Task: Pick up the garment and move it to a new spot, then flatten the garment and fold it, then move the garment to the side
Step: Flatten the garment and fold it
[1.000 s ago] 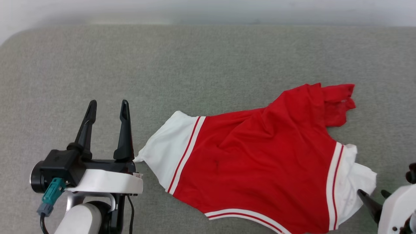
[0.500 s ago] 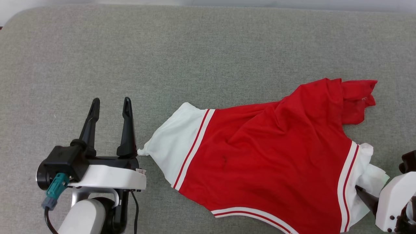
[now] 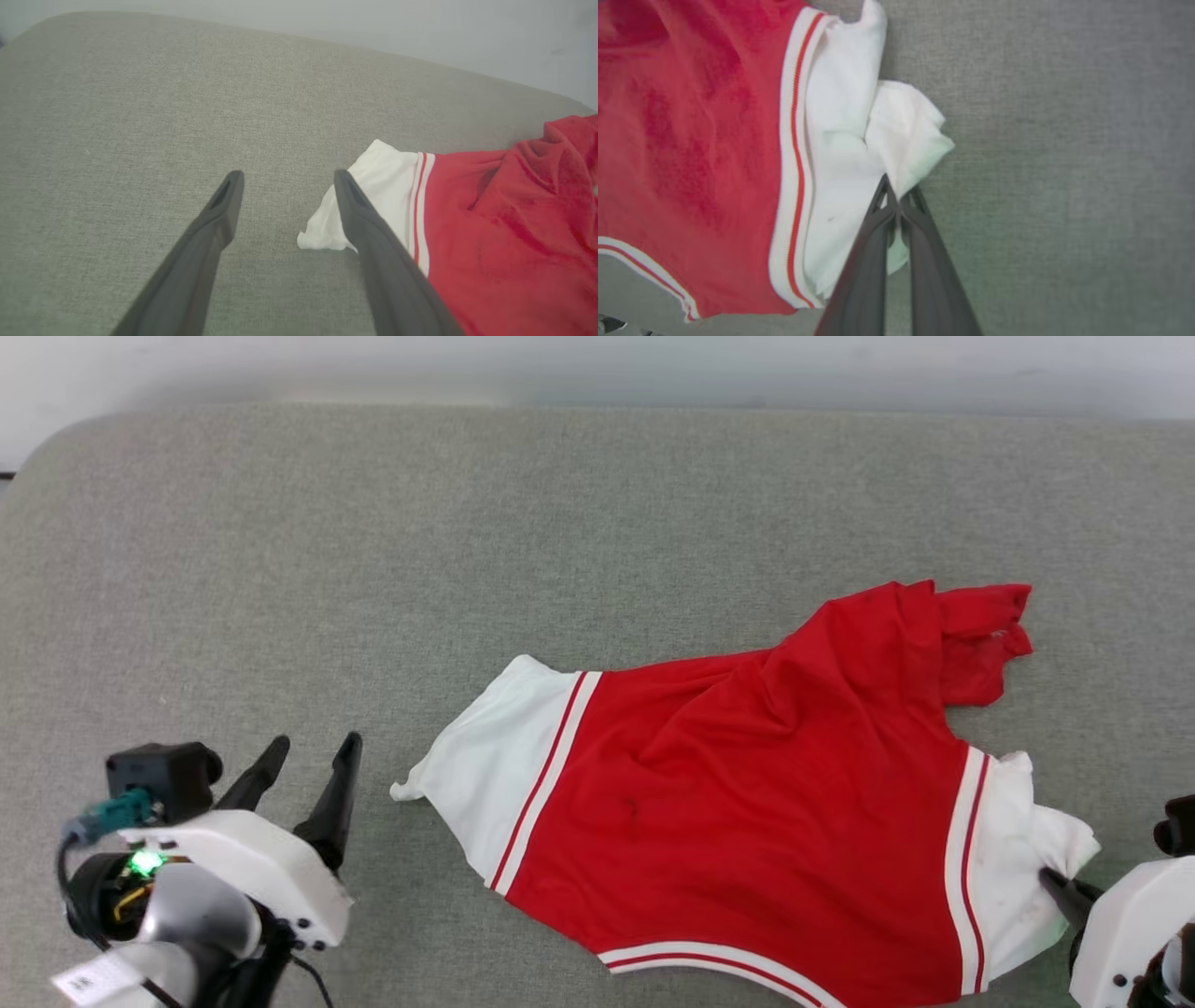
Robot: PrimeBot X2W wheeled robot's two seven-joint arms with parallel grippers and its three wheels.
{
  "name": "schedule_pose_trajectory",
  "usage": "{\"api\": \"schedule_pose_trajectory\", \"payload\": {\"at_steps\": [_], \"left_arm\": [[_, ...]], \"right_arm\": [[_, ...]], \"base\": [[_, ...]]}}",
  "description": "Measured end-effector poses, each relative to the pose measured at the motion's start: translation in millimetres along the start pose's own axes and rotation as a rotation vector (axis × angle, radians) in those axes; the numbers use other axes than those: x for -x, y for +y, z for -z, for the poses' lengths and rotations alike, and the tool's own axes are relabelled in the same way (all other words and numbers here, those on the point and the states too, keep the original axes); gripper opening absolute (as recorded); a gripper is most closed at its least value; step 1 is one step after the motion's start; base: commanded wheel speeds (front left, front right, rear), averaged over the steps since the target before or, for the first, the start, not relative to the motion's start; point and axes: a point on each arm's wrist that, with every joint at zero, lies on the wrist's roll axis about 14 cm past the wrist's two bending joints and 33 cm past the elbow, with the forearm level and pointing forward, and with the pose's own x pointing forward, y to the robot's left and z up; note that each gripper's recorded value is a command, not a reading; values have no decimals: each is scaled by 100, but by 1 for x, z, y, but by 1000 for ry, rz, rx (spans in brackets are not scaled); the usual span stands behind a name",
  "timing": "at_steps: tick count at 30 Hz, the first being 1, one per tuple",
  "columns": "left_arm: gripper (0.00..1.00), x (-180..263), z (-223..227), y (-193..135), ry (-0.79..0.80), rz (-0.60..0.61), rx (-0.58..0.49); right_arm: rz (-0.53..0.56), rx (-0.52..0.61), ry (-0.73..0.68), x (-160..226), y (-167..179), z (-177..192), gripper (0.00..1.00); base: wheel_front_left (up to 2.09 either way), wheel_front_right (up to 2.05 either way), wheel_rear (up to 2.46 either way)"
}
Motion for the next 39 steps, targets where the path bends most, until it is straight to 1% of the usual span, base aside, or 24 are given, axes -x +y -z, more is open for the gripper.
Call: {"api": "schedule_pose_trajectory", "payload": {"at_steps": [2,6,10,12,13,14,18,23,27,28,29,30,35,39], "left_arm": [[100,3,4,-2,82,41,9],[100,9,14,0,235,80,-26],[100,7,30,-12,360,141,-62],[100,1,38,-17,409,165,-77],[100,1,38,-17,409,165,-77],[100,-7,45,-24,446,192,-85],[100,-21,62,-38,510,242,-101],[100,-29,98,-34,665,234,-148],[100,-33,114,-35,755,244,-193],[81,-33,117,-34,774,246,-204],[34,-34,119,-34,790,246,-212],[0,-35,121,-34,801,247,-214],[0,-41,124,-32,800,232,-205],[0,-45,117,-32,730,222,-201]], "right_arm": [[3,-3,-41,7,1,-8,0],[15,-11,-79,18,1,-11,0],[12,-26,-94,22,5,-12,0],[12,-31,-88,20,6,-9,0],[12,-31,-88,20,6,-9,0],[11,-40,-82,18,7,-7,0],[23,-55,-71,16,3,-2,0],[40,-74,-61,14,-2,3,0],[52,-87,-67,15,-7,3,0],[52,-91,-69,15,-7,3,0],[54,-93,-72,15,-8,3,0],[56,-96,-76,16,-9,2,0],[54,-104,-105,17,-10,-4,0],[52,-88,-163,20,-9,-19,0]], "base": [[0,0,0],[0,0,0],[0,0,0],[0,0,0],[0,0,0],[0,0,0],[0,0,0],[0,0,0],[0,0,0],[0,0,0],[0,0,0],[0,0,0],[0,0,0],[0,0,0]]}}
